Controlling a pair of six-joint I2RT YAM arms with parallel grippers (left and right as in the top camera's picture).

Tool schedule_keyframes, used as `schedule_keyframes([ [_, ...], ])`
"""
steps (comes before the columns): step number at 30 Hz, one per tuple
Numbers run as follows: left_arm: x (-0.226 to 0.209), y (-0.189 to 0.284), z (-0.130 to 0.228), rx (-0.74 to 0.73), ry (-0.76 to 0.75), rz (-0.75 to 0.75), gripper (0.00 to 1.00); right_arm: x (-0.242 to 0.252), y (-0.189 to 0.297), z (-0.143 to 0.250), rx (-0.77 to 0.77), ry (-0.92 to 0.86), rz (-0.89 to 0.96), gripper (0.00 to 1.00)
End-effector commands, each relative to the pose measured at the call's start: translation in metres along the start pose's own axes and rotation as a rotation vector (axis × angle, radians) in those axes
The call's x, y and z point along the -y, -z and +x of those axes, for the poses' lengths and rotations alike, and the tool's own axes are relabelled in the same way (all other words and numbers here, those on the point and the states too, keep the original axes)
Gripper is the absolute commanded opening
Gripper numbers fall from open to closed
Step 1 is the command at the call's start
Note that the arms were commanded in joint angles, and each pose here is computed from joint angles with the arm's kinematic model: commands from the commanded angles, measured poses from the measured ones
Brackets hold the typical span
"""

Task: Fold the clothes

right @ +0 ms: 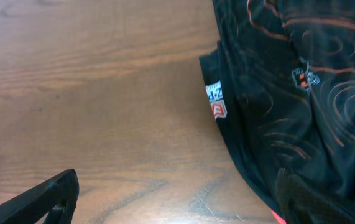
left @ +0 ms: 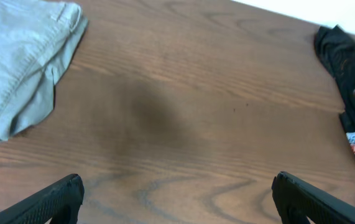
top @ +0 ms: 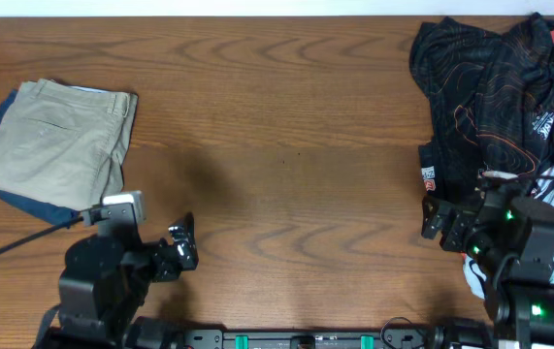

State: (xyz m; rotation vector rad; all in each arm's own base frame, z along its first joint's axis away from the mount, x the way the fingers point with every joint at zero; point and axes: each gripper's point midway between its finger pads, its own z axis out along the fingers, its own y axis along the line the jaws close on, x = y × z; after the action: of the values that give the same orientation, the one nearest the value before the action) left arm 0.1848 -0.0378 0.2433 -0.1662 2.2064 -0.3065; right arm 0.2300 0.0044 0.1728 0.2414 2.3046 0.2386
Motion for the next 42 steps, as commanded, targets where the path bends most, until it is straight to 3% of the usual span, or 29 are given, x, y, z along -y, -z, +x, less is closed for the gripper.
schedule_keyframes([
  [1,-0.003,0.002,0.001,0.015,0.006,-0.009,0.98,0.000,0.003,0.002,0.012,0.017,0.003,0.99],
  [28,-0.003,0.001,0.002,0.008,0.005,-0.012,0.98,-0.008,0.019,0.010,0.044,0.057,-0.017,0.99],
  [42,-0.003,0.001,0.002,0.009,0.005,-0.012,0.98,-0.022,0.018,0.003,0.477,0.167,-0.141,0.99],
])
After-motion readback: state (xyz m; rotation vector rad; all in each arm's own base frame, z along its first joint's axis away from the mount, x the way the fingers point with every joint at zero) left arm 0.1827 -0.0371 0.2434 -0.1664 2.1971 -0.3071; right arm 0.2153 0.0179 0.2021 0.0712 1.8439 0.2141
